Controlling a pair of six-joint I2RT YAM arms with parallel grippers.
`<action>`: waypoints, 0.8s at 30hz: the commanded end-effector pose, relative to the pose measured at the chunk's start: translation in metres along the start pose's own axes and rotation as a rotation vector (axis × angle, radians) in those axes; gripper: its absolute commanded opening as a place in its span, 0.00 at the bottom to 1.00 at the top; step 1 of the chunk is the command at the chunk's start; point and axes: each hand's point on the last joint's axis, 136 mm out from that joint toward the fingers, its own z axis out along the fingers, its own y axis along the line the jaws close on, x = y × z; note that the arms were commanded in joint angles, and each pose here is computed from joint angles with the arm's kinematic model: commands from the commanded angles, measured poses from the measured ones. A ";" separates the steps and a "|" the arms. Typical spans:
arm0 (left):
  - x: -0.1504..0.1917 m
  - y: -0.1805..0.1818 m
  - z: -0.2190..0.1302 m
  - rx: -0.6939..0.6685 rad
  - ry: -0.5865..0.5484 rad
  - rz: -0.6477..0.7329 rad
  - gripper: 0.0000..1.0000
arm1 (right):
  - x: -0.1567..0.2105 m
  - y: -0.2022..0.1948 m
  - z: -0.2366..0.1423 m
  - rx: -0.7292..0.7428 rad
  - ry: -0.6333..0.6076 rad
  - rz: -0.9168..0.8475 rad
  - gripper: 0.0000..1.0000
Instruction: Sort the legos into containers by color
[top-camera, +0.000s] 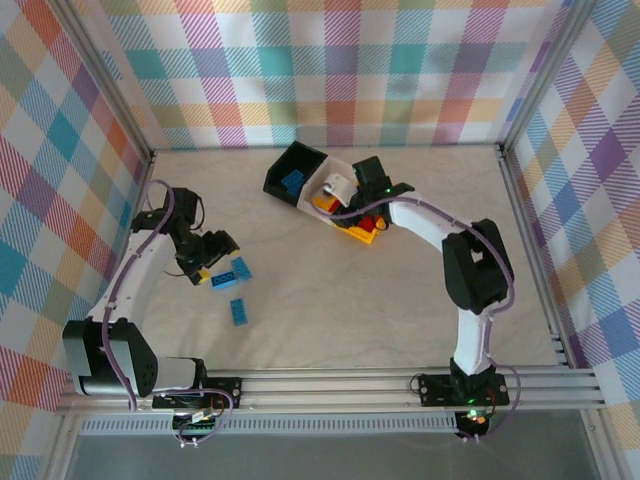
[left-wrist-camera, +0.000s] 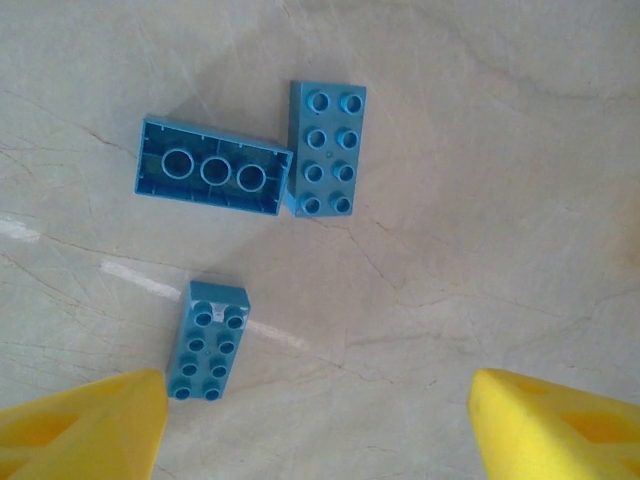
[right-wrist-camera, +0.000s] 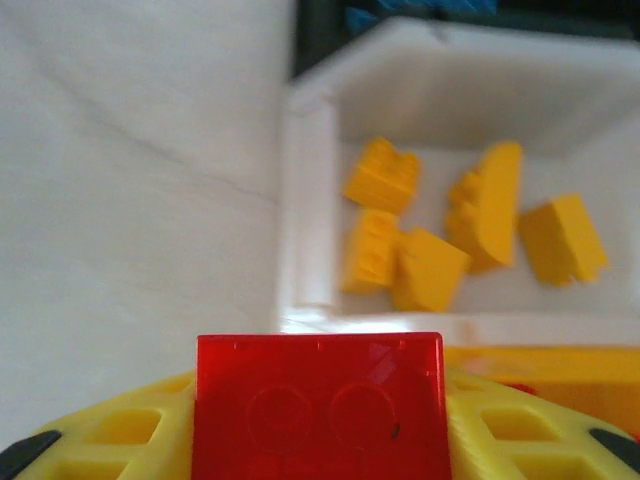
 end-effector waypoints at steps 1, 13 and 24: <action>0.011 0.002 -0.002 -0.019 0.044 0.039 0.80 | 0.009 -0.022 0.009 0.034 0.043 0.078 0.47; 0.033 0.016 0.015 -0.096 0.107 0.066 0.80 | 0.024 -0.079 0.026 0.108 0.093 0.168 0.48; 0.036 0.021 0.021 -0.150 0.130 0.095 0.80 | 0.046 -0.082 0.011 0.117 0.115 0.165 0.48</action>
